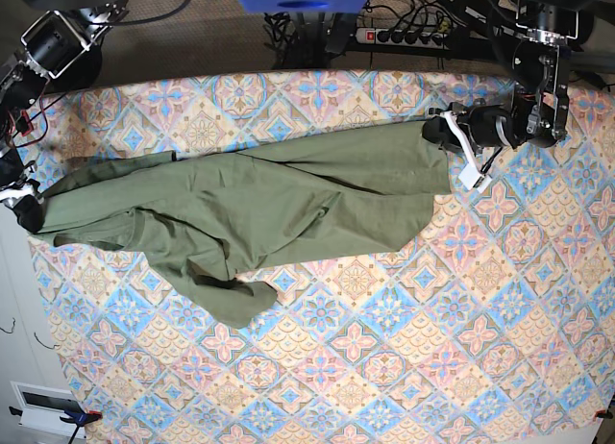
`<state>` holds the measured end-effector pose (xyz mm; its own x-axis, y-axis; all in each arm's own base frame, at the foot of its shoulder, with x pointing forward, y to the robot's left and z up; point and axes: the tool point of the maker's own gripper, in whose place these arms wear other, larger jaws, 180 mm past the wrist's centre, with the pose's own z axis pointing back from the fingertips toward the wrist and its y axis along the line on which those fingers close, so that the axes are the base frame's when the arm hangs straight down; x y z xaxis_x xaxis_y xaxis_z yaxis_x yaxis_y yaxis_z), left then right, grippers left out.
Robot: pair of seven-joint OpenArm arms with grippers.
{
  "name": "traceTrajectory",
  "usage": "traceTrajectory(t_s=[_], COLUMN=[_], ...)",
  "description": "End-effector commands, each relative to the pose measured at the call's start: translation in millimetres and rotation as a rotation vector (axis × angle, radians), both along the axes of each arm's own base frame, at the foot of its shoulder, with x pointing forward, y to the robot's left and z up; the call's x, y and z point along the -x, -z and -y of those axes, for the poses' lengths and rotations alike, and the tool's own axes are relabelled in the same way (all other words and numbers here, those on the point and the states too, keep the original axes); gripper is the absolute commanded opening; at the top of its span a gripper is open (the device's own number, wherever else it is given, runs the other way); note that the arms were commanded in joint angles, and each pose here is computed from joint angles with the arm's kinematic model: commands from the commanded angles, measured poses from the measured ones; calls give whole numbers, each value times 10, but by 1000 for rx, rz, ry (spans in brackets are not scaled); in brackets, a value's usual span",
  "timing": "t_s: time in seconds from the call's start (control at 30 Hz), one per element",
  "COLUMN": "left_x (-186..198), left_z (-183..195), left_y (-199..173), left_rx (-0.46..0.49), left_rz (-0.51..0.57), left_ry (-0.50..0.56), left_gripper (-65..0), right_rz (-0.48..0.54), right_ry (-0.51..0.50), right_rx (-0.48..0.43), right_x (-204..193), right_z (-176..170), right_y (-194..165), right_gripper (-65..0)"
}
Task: Layout the t-shirt on the table in an organized manner, then fold the t-shirt properly
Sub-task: 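Drag the held t-shirt edge away from the right gripper with the left gripper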
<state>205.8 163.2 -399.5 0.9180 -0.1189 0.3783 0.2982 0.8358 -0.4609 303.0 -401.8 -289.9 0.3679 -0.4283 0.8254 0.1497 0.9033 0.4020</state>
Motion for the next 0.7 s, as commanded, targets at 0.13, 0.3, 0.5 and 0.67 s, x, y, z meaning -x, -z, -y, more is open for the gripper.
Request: traceTrajectory(t_s=[0.13, 0.3, 0.5, 0.67], left_x=[-92, -87, -283, -684], left_z=[-126, -131, -175, -402], left_y=[-87, -83, -251, -344], left_rx=[-28, -27, 82, 190], left_rz=[33, 30, 68, 130], left_ry=[-12, -15, -107, -309], left_gripper=[-547, -363, -186, -162], right_rz=[74, 46, 42, 40], right_ry=[4, -7, -9, -7], right_rx=[37, 33, 34, 25], right_x=[-71, -51, -51, -55], right_z=[94, 75, 71, 71], right_y=[-275, -227, -221, -199], right_gripper=[-643, -643, -643, -643])
